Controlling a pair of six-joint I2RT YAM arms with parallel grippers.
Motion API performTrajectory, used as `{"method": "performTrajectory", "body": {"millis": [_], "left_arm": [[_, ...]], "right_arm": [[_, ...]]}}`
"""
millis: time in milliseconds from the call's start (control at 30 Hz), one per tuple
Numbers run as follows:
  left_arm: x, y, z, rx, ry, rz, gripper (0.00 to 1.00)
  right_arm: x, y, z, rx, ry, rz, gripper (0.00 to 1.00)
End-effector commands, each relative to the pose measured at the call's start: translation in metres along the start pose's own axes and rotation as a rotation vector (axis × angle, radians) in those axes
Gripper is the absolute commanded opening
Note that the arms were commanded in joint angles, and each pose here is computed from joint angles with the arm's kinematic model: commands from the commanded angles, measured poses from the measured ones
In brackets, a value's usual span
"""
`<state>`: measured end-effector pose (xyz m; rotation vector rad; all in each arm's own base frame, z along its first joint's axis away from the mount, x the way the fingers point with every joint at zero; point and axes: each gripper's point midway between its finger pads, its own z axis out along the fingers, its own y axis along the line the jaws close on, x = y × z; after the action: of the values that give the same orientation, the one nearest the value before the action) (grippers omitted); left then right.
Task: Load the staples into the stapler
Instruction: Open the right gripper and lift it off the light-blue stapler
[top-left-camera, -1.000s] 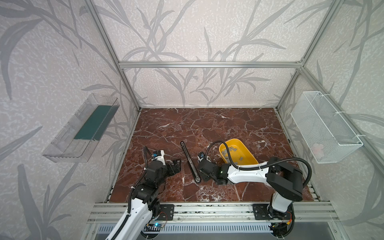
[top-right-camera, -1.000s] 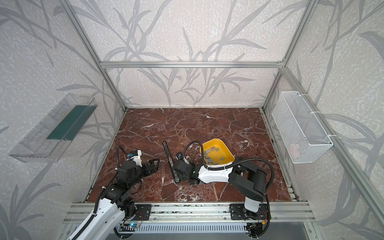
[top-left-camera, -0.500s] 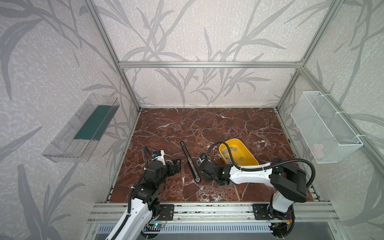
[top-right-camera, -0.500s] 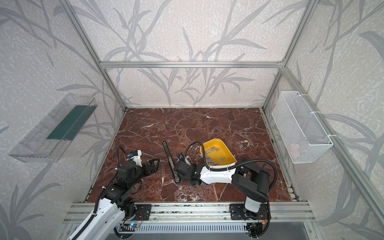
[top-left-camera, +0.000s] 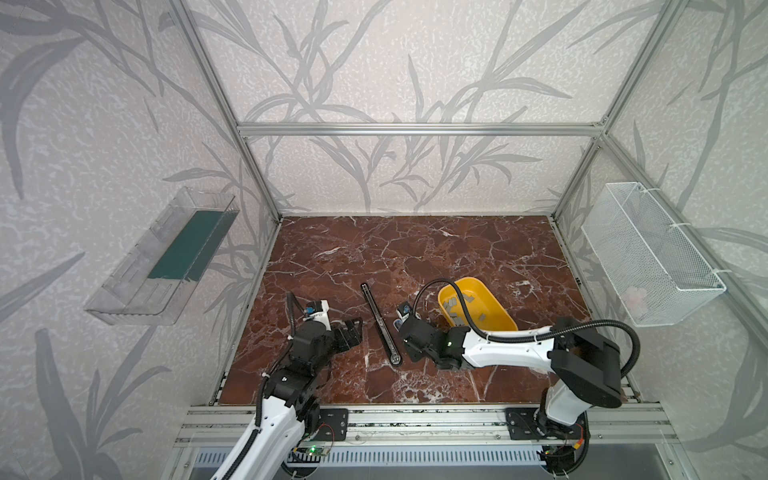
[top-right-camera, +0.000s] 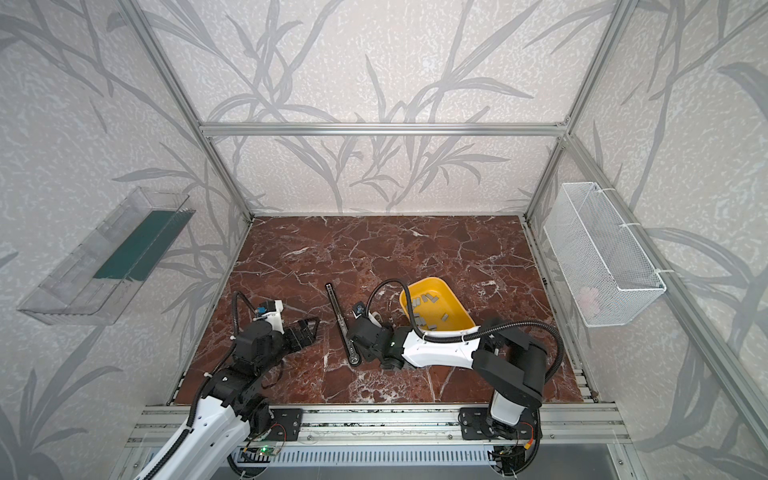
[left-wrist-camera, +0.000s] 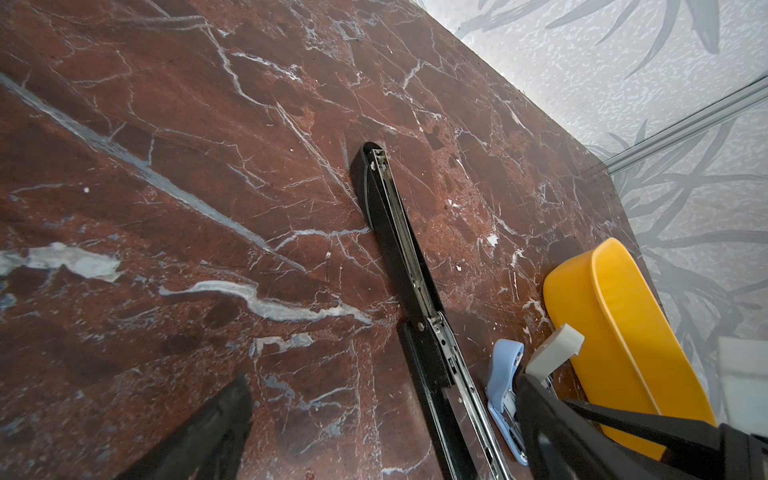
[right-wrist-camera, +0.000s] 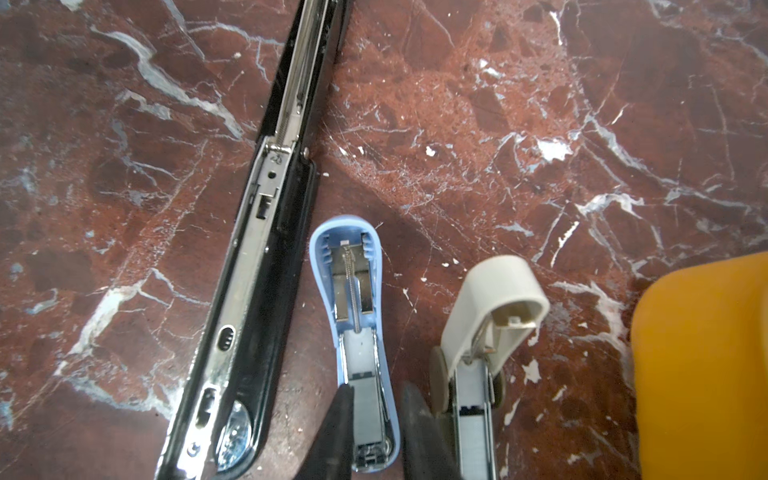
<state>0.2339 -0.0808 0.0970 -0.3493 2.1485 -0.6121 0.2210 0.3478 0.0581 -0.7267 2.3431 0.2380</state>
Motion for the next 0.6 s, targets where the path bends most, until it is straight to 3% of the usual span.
{"method": "performTrajectory", "body": {"millis": [0,567], "left_arm": [[-0.004,0.0,0.0,-0.006,-0.016,-0.005,0.99],[-0.004,0.0,-0.001,-0.003,-0.016,-0.005,0.99]], "right_arm": [[-0.005,-0.001,0.008,0.017,0.013,-0.009,0.23],[0.025,-0.009,0.02,0.025,0.134,0.039,0.18]]}}
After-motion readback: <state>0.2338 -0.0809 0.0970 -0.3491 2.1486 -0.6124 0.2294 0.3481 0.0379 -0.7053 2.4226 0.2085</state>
